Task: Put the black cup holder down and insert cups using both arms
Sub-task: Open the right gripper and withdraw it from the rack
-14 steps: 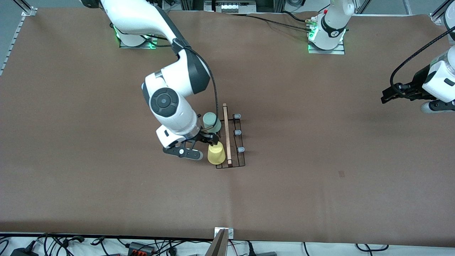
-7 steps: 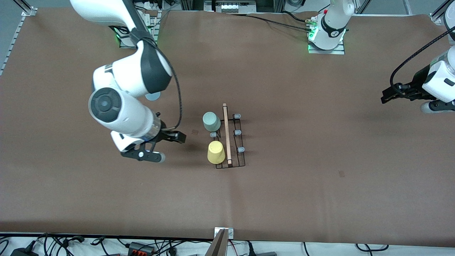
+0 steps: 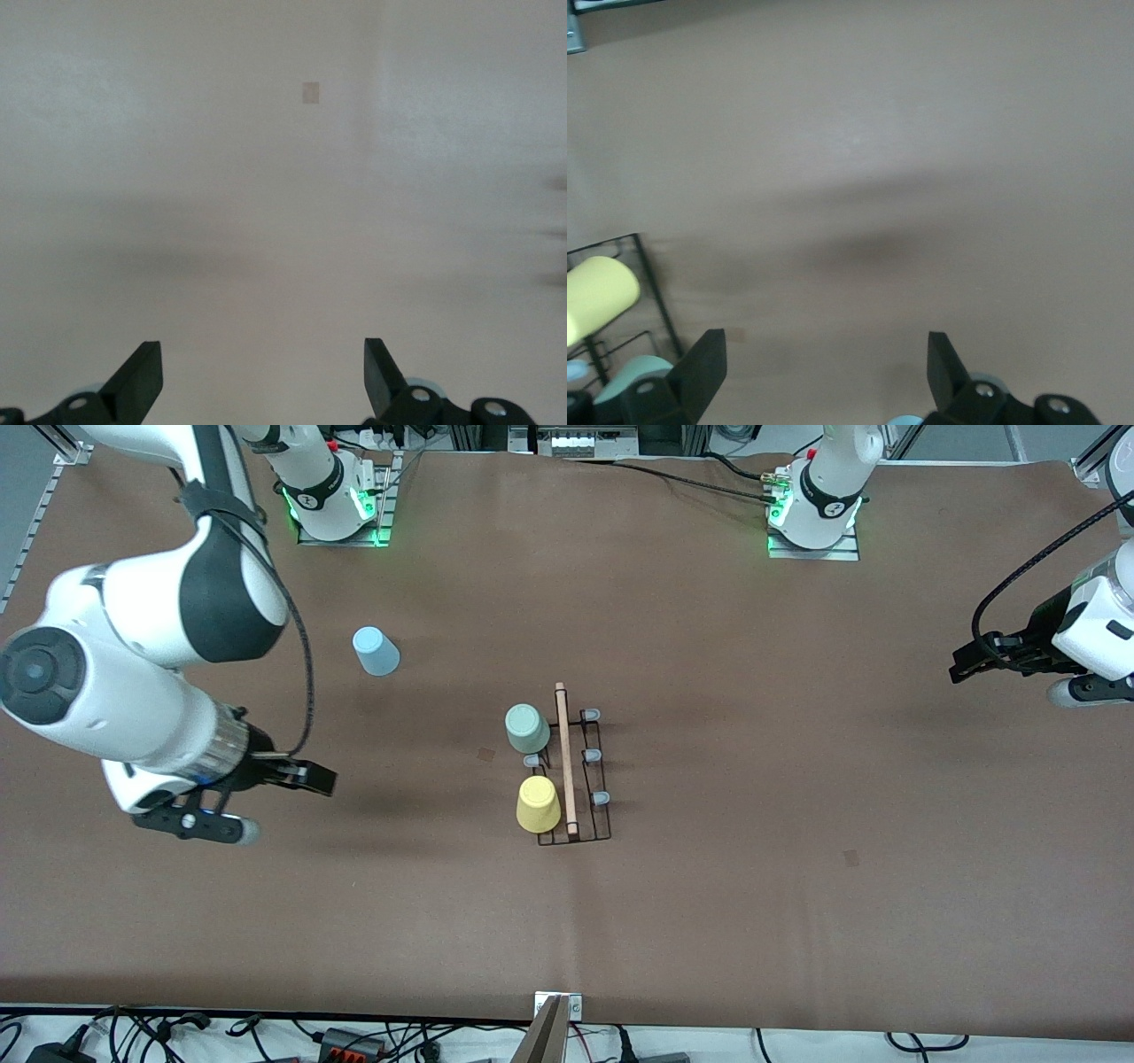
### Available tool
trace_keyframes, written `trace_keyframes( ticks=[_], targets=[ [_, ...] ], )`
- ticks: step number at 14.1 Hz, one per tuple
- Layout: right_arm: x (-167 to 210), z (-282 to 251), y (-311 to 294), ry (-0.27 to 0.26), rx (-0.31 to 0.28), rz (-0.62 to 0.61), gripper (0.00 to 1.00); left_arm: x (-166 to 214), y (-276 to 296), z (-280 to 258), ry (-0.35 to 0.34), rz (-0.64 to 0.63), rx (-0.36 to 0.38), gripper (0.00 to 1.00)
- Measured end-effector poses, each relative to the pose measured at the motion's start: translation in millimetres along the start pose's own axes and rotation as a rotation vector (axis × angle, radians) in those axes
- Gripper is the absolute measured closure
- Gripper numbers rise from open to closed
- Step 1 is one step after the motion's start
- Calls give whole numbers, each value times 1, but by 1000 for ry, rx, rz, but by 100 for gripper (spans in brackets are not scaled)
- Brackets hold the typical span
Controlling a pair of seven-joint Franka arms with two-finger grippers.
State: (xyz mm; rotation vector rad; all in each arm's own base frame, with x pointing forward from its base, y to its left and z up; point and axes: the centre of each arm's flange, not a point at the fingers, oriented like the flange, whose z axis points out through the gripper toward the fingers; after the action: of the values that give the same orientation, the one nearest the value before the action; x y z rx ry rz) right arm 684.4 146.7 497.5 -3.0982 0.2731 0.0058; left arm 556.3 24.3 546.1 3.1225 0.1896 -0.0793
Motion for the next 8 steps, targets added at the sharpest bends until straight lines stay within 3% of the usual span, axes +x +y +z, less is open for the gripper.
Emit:
trace_keyframes(
  ticks=[8],
  targets=[
    [-20,-83,163,44,18,-121,0,0,0,0,0,0,0,0]
  ],
)
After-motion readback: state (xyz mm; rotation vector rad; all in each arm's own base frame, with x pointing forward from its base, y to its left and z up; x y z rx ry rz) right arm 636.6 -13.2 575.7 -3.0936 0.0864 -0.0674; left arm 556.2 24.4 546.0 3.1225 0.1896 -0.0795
